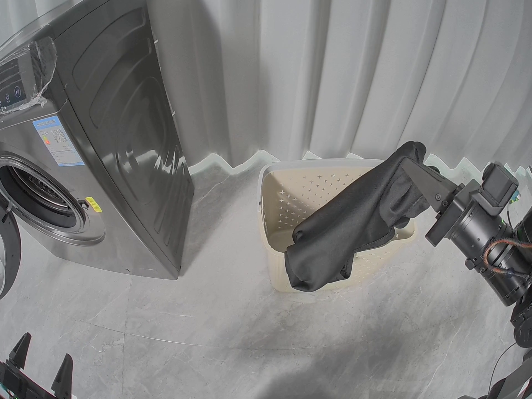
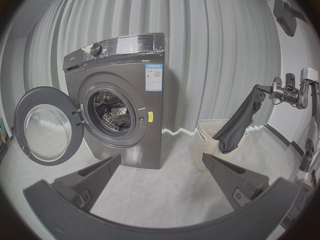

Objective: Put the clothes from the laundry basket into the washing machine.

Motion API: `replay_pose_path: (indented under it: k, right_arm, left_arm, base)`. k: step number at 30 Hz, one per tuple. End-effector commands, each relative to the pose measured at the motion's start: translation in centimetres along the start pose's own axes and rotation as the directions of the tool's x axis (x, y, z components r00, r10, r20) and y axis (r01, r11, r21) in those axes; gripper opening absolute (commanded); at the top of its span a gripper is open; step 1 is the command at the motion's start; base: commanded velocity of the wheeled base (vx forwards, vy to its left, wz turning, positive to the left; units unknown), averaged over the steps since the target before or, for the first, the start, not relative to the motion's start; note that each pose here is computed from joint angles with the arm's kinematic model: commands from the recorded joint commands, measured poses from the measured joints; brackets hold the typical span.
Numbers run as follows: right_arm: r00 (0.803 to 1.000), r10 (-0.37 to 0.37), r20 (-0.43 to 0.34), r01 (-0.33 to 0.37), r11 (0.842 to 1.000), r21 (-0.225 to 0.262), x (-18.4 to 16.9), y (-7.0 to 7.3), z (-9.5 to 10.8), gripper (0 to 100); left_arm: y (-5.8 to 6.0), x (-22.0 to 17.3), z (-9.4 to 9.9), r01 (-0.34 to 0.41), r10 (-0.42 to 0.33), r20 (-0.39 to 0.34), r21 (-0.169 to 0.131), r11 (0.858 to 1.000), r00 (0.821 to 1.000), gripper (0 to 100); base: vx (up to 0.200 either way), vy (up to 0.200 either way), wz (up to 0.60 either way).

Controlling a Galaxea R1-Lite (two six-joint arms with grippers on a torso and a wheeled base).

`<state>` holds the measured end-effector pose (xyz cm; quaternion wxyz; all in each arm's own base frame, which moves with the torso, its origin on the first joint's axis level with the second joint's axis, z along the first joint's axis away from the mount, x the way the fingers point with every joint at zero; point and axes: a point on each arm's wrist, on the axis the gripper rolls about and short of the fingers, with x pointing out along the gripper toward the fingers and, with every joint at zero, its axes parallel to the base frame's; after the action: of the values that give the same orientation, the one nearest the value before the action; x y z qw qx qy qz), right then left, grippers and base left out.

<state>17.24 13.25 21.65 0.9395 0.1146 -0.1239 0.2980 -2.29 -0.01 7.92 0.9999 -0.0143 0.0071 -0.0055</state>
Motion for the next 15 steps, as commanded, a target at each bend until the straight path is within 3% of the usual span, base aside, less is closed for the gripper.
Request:
replay_pose_path:
  k: [1, 15]
  right_arm:
    - [1.0, 0.01, -0.02, -0.01, 1.0, 0.002, -0.23, 0.17, -0.47, 0]
    - [0.998, 0.051, -0.027, -0.051, 0.999, 0.011, 0.32, 0.71, -1.27, 0]
  left_arm:
    - [0.01, -0.02, -0.35, 0.0, 0.0, 0.003, 0.001, 1.0, 1.0, 100]
    - [0.01, -0.02, -0.35, 0.0, 0.0, 0.003, -0.001, 1.0, 1.0, 100]
  base:
    - [0.0, 0.2, 0.0]
    - [0.0, 0.2, 0.0]
